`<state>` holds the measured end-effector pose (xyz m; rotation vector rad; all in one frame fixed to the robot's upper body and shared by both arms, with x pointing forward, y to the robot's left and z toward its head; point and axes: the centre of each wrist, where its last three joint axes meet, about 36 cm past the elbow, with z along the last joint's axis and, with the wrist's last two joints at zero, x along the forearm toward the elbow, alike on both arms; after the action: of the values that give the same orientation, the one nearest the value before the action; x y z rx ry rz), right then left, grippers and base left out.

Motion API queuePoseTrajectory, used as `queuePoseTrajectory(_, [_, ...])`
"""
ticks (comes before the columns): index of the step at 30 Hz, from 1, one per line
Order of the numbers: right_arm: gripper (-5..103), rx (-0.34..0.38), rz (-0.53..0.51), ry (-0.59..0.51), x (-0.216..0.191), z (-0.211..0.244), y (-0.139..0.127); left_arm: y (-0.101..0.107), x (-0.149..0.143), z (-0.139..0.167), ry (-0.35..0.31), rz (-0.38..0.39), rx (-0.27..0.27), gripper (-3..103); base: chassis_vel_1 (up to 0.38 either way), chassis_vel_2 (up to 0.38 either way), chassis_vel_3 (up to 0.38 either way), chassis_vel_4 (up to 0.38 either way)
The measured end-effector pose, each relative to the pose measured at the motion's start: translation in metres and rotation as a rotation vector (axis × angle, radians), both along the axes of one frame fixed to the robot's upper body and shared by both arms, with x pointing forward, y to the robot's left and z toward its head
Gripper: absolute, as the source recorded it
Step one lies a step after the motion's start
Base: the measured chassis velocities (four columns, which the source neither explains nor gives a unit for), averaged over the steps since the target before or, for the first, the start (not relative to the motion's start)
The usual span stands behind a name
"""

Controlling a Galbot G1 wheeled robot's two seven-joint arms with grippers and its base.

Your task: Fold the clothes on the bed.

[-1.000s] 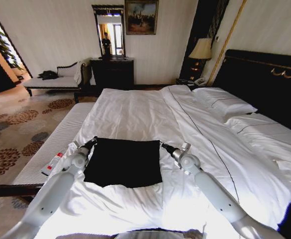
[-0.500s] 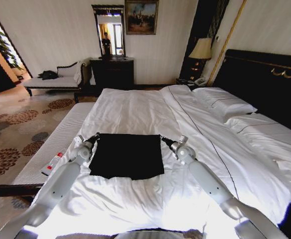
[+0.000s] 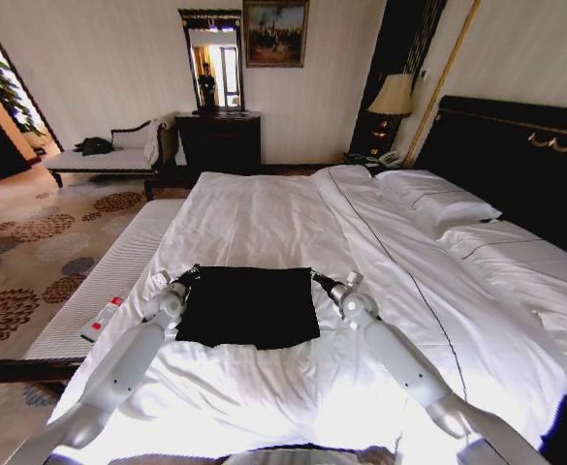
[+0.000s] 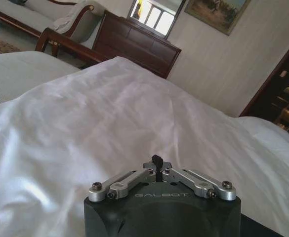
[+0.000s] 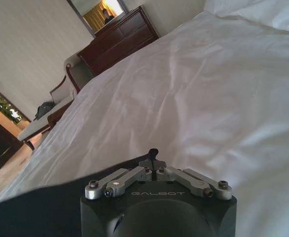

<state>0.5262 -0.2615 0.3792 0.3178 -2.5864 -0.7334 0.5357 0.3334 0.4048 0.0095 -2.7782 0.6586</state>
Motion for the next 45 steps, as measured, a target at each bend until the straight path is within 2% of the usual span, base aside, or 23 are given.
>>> queuePoseTrajectory(4, [0, -0.007, 0.012, -0.009, -0.021, -0.001, -0.001, 0.005, -0.017, 0.001, -0.013, -0.007, -0.007, 0, 0.000, 0.000, 0.000, 0.000])
queuePoseTrajectory(10, [0, -0.013, 0.041, -0.040, -0.060, 0.010, -0.004, 0.013, -0.056, -0.016, -0.003, -0.012, -0.020, 0, 0.000, 0.000, 0.000, 0.000])
queuePoseTrajectory(17, [0, -0.015, 0.065, -0.063, -0.090, 0.019, -0.001, 0.017, -0.081, -0.015, -0.015, -0.009, -0.019, 0, 0.000, 0.000, 0.000, 0.000])
queuePoseTrajectory(20, [0, -0.027, 0.084, -0.067, -0.110, 0.021, 0.003, 0.022, -0.099, -0.009, -0.028, -0.018, -0.007, 0, 0.000, 0.000, 0.000, 0.000])
queuePoseTrajectory(27, [0, -0.044, 0.093, -0.056, -0.127, 0.014, 0.005, 0.024, -0.124, -0.014, -0.021, -0.038, 0.016, 0, 0.000, 0.000, 0.000, 0.000])
queuePoseTrajectory(34, [0, -0.067, 0.102, -0.016, -0.150, -0.005, 0.006, 0.025, -0.148, -0.037, 0.019, -0.045, 0.050, 0, 0.000, 0.000, 0.000, 0.000])
queuePoseTrajectory(41, [0, -0.079, 0.109, 0.016, -0.167, -0.022, 0.009, 0.024, -0.158, -0.050, 0.046, -0.051, 0.063, 0, 0.000, 0.000, 0.000, 0.000])
queuePoseTrajectory(45, [0, -0.084, 0.109, 0.030, -0.174, -0.030, 0.010, 0.034, -0.168, -0.060, 0.069, -0.056, 0.094, 0, 0.000, 0.000, 0.000, 0.000])
